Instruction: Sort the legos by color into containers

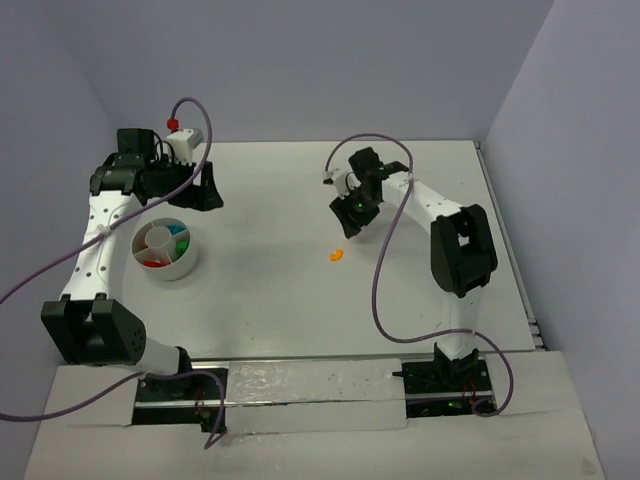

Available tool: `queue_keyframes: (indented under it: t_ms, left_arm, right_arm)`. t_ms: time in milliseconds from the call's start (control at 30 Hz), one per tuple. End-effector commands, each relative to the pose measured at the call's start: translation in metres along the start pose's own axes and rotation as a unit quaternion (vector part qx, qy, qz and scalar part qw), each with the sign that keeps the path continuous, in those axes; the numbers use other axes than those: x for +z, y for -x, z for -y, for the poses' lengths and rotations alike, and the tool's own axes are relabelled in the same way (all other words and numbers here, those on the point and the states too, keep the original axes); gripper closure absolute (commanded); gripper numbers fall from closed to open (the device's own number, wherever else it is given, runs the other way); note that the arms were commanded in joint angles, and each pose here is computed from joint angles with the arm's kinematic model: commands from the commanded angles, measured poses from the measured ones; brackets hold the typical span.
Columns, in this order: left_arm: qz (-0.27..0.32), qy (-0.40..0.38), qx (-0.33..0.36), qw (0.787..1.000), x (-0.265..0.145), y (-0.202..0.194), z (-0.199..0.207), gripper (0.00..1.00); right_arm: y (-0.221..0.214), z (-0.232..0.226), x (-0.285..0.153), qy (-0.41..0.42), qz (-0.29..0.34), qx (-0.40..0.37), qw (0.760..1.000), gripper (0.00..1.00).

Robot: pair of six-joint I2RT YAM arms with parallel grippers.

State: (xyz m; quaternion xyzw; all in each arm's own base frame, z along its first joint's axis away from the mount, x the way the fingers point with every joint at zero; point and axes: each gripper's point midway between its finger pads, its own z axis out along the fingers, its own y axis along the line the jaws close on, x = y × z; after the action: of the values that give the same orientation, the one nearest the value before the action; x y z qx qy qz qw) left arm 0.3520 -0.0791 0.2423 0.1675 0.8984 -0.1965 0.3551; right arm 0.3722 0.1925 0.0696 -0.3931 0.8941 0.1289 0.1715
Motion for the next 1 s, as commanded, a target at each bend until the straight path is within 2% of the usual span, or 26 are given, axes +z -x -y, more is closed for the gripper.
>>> queue_keyframes:
  t_ms: [0, 67, 233, 400, 667, 967]
  left_arm:
    - [0.071, -0.151, -0.081, 0.983, -0.008, 0.025, 0.059, 0.16]
    - [0.078, -0.177, -0.126, 0.973, -0.006, 0.031, 0.066, 0.17]
    - [0.102, -0.212, -0.162, 0.958, -0.001, 0.055, 0.072, 0.2]
    - [0.089, -0.229, -0.184, 0.952, 0.011, 0.056, 0.072, 0.23]
    - [0.076, -0.241, -0.17, 0.953, 0.031, 0.051, 0.088, 0.28]
    - [0.071, -0.265, -0.163, 0.948, 0.036, 0.057, 0.098, 0.35]
  right_arm:
    - [0.095, -0.035, -0.064, 0.054, 0.158, -0.069, 0.983, 0.57]
    - [0.115, -0.056, -0.071, 0.076, 0.186, -0.083, 0.976, 0.58]
    - [0.156, -0.103, -0.089, 0.115, 0.233, -0.108, 0.96, 0.58]
    - [0.184, -0.13, -0.1, 0.133, 0.256, -0.115, 0.951, 0.58]
    - [0.197, -0.154, -0.103, 0.142, 0.264, -0.132, 0.945, 0.59]
    - [0.201, -0.168, -0.102, 0.135, 0.261, -0.156, 0.943, 0.59]
